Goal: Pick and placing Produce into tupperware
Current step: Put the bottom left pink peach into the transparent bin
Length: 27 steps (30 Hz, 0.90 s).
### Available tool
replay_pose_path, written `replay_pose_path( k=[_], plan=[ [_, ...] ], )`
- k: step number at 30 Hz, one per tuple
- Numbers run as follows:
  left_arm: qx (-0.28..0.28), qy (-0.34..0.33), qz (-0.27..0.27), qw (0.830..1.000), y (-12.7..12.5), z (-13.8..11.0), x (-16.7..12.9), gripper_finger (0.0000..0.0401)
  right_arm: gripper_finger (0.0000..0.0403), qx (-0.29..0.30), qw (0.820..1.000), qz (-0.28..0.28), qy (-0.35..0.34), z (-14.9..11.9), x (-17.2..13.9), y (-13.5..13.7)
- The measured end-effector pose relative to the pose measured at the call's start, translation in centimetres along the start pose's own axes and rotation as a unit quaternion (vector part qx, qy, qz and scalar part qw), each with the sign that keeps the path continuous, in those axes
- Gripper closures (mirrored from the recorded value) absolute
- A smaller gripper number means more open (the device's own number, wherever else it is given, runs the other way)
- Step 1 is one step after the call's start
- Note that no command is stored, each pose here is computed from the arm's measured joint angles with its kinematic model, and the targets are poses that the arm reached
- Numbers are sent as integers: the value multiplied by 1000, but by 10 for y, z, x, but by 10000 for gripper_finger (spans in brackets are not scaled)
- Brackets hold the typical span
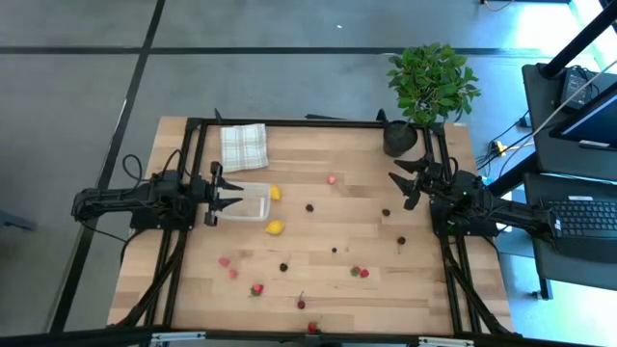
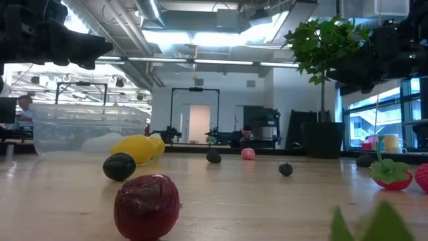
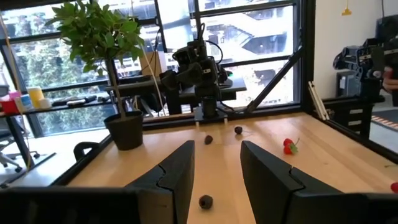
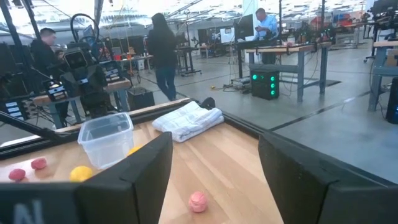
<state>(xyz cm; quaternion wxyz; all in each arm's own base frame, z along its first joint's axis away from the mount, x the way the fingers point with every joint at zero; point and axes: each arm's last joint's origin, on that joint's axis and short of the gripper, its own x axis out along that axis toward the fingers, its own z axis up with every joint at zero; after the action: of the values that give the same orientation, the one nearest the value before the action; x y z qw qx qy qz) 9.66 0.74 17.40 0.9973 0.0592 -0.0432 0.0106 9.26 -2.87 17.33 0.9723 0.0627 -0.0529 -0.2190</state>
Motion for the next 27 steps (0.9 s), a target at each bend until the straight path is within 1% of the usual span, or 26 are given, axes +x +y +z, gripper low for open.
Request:
replay_pose_path(
  k=[4,6,9,10,12,16,20,23,27],
  plan=[
    [-2,0,0,1000,0,0,0,277,163,-2,1000,0,2,0,0,0],
    [22,0,0,1000,0,0,0,277,163,-3,1000,-1,10,-2,0,0],
    [77,1,7,997,0,0,0,277,163,6,1000,5,17,-3,0,0],
    [83,1,9,997,1,0,0,277,163,11,1000,10,18,-3,0,0],
    [76,-2,11,997,1,1,0,277,163,21,1000,12,19,-3,0,0],
    [29,-4,11,1000,1,1,0,277,163,21,1000,11,19,-3,0,0],
    [28,-3,11,1000,1,1,0,276,163,22,1000,11,19,-3,0,0],
    [29,-3,12,1000,1,1,0,256,163,23,1000,11,19,-3,0,0],
    [29,-3,13,999,1,1,0,205,163,37,999,11,19,-3,0,0]
  ],
)
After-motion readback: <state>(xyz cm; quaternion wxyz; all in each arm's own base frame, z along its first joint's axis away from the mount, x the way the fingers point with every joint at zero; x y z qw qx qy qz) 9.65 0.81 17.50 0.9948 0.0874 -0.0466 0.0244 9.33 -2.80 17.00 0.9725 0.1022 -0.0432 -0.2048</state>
